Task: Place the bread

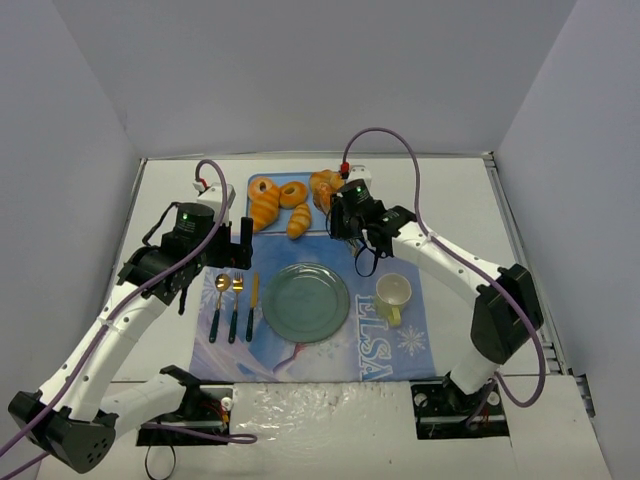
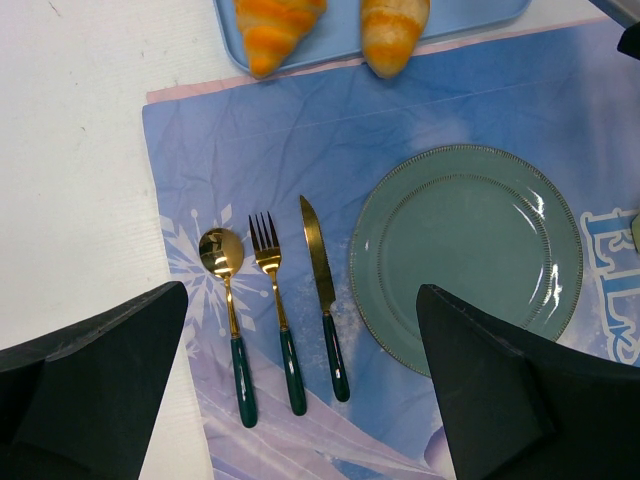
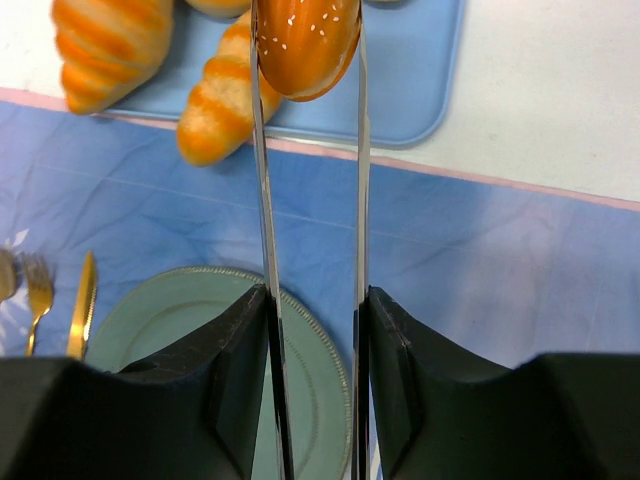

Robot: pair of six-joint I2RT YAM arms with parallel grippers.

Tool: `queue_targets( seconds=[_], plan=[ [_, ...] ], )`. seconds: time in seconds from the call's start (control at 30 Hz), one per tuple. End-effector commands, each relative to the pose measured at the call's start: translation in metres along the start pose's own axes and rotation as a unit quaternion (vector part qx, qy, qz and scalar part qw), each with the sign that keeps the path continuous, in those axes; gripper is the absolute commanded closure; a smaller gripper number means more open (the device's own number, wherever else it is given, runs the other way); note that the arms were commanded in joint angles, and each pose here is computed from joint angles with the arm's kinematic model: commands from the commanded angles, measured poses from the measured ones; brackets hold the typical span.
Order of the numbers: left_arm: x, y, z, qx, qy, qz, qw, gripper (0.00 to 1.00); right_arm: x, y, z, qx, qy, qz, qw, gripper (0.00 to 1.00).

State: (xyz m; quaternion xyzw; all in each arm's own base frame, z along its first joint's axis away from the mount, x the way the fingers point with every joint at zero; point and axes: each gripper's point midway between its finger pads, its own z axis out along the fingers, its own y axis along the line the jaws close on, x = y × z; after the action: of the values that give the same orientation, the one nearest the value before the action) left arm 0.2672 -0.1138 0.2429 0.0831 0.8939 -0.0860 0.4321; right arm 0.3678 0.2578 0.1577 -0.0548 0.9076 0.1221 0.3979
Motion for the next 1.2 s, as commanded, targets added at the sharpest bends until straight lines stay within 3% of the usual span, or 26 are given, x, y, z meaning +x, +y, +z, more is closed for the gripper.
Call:
queue_targets(
  seconds=[0.0, 0.47, 0.73, 1.17],
  plan=[
    [-0.019, 0.0, -0.006, 0.0, -0.036, -0.009, 0.999, 0.03, -0.016, 0.026, -0.041, -0.067, -0.023, -0.013, 0.997, 0.75],
    [-0.02, 0.0, -0.006, 0.002, -0.038, -0.009, 0.999, 0.03, 0.053, 0.057, -0.104, -0.184, 0.06, -0.075, 0.978, 0.73],
    [-0.02, -0.001, -0.005, 0.003, -0.037, -0.01, 0.999, 0.03, 0.102, 0.067, -0.103, -0.177, 0.104, -0.107, 0.973, 0.72],
    [-0.019, -0.001, -0.005, 0.002, -0.036, -0.009, 0.999, 0.03, 0.143, 0.066, -0.083, -0.125, 0.135, -0.144, 0.972, 0.71]
  ],
)
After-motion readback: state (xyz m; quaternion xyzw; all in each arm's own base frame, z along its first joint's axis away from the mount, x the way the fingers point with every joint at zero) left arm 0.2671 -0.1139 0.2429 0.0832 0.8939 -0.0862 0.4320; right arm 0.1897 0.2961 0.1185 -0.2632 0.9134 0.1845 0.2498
